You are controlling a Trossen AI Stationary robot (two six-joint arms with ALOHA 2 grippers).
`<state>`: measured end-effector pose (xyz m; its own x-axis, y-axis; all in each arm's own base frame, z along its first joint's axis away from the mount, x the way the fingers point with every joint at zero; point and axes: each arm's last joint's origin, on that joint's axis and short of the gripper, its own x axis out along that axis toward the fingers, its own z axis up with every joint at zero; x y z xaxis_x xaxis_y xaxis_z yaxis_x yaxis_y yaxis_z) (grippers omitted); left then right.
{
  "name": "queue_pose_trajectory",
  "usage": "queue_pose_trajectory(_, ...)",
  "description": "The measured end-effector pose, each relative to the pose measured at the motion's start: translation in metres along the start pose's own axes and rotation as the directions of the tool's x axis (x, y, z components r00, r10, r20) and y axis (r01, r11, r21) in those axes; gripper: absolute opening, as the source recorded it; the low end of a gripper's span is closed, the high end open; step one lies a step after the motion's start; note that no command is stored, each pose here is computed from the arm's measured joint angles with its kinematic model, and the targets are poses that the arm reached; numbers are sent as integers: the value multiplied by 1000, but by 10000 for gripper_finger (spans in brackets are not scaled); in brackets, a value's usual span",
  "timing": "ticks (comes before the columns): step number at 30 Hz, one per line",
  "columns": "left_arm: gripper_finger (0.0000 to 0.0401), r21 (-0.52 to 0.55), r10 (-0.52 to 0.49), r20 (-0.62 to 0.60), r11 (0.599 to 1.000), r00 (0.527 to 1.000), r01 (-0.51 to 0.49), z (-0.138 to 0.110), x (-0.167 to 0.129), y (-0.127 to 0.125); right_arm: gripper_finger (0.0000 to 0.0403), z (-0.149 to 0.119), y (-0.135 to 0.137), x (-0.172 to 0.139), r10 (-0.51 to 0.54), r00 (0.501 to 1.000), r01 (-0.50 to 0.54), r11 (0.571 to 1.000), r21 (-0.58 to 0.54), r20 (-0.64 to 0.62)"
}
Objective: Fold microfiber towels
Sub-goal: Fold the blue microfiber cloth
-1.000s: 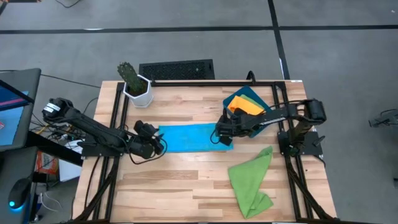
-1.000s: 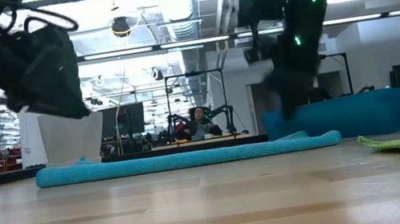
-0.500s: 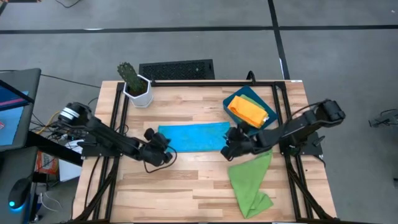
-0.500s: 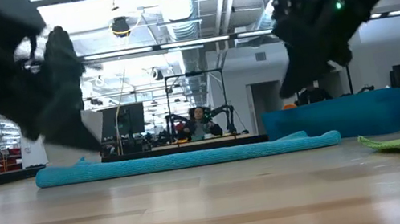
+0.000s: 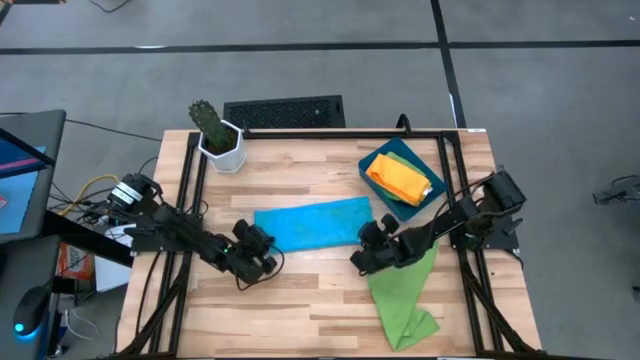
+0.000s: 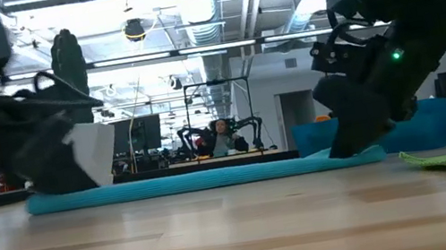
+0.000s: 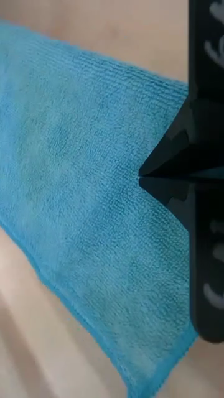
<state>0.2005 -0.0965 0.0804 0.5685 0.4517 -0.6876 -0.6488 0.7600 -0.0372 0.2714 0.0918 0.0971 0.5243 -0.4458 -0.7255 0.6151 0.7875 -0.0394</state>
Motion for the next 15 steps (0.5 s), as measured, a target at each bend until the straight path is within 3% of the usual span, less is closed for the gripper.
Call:
queue_pose_trajectory(8,2,-62,-92,-23,994,995,91,-16,-25,-6,13,16,32,-24,79,988,-75,997,-33,134)
queue_pose_trajectory(15,2,-72,-192,-71,980,979,187,-8,-45,-6,31,39,49,-39,146,955,-126,988,-91,258)
